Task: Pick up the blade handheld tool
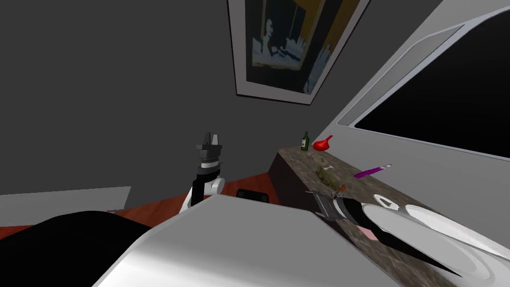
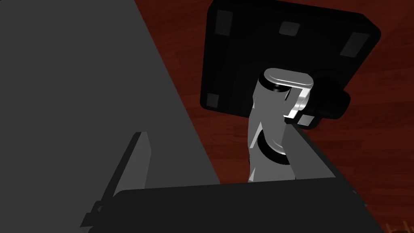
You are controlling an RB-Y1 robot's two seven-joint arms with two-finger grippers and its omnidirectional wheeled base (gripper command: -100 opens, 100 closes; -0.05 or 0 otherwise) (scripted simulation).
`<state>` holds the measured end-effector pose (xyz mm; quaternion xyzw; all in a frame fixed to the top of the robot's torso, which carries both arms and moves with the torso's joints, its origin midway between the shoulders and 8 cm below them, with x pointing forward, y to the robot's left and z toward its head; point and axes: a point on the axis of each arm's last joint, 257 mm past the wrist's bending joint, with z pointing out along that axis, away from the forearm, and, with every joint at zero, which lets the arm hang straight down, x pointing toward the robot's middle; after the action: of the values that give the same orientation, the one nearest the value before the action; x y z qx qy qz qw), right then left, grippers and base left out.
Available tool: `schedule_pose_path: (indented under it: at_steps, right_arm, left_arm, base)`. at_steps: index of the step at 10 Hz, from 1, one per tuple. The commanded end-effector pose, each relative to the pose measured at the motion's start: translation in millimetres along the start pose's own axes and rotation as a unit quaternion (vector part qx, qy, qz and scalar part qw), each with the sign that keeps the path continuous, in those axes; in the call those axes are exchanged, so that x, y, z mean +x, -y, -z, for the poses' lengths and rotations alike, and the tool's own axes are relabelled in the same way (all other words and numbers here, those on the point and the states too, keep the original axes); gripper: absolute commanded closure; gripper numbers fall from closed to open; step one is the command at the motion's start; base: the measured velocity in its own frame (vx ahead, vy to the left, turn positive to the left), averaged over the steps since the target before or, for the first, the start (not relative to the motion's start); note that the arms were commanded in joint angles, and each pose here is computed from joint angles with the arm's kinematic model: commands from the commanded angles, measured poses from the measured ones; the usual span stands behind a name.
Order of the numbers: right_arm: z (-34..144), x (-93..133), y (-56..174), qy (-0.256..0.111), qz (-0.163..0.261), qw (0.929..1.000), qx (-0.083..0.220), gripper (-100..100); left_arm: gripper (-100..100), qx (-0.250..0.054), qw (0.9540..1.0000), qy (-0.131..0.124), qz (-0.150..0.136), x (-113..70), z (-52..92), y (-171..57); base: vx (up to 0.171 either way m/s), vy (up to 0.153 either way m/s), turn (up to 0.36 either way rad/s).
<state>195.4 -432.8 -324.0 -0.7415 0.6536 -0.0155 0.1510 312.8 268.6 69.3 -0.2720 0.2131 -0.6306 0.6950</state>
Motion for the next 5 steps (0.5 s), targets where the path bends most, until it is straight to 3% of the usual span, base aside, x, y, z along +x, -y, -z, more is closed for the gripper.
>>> schedule_pose_path:
  at_steps: [1,3,5]
  right_arm:
    - [3.3,16.1,-15.0,-0.022,0.02,0.9991,-0.031,-100]
    - [5.9,26.1,-23.9,-0.035,0.03,0.9977,-0.049,-100]
    - [10.9,44.7,-38.3,-0.057,0.046,0.9943,-0.077,-100]
  left_arm:
    - [0,0.0,1.0,0.0,0.0,0.0,0.0,0.0]
    - [0,0.0,1.0,0.0,0.0,0.0,0.0,0.0]
    - [0,0.0,1.0,0.0,0.0,0.0,0.0,0.0]
  base:
    - [0.044,-0.162,0.244]
    - [0.019,-0.152,0.08]
    - [0.053,-0.23,0.15]
